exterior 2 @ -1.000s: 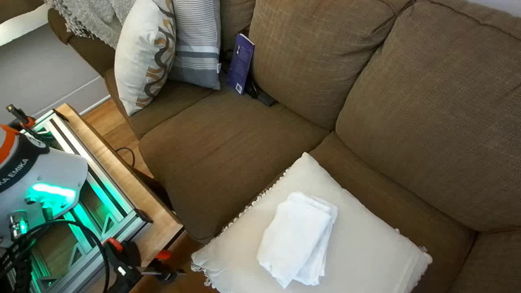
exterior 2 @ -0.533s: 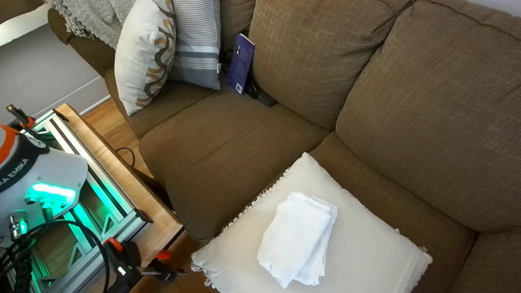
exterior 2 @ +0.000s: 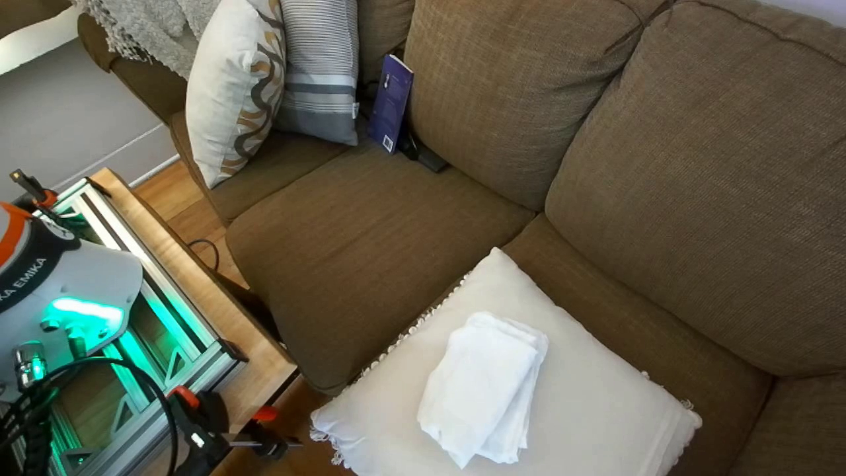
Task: Put the blue book on the white pillow on the right
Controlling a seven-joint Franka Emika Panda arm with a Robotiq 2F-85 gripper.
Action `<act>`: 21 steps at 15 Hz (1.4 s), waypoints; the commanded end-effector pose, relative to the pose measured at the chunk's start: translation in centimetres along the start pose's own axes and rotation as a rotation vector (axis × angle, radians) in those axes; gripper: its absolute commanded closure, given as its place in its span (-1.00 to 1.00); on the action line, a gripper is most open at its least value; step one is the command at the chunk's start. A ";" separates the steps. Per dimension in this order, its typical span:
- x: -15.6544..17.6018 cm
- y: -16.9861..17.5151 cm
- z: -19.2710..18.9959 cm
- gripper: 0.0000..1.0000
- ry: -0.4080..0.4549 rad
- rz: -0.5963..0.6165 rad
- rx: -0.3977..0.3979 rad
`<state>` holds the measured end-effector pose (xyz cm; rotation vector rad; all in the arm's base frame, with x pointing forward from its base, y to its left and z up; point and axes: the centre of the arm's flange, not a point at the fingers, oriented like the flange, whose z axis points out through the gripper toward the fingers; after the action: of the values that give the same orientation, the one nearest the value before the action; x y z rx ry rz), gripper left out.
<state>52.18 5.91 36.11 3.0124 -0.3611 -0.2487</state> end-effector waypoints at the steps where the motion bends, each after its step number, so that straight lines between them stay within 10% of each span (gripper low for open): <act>1: 9.0 1.8 2.4 -1.00 -0.096 0.125 0.014; 4: 13.5 2.4 4.9 -1.00 -0.233 0.176 0.070; 5: 8.9 3.5 4.7 -1.00 -0.145 0.148 0.035; 10: 9.8 3.0 5.1 -1.00 -0.149 0.146 0.035; 21: 5.2 -5.6 16.4 -1.00 -0.045 0.782 0.182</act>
<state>56.25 7.97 22.02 2.8238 -1.3539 -0.2752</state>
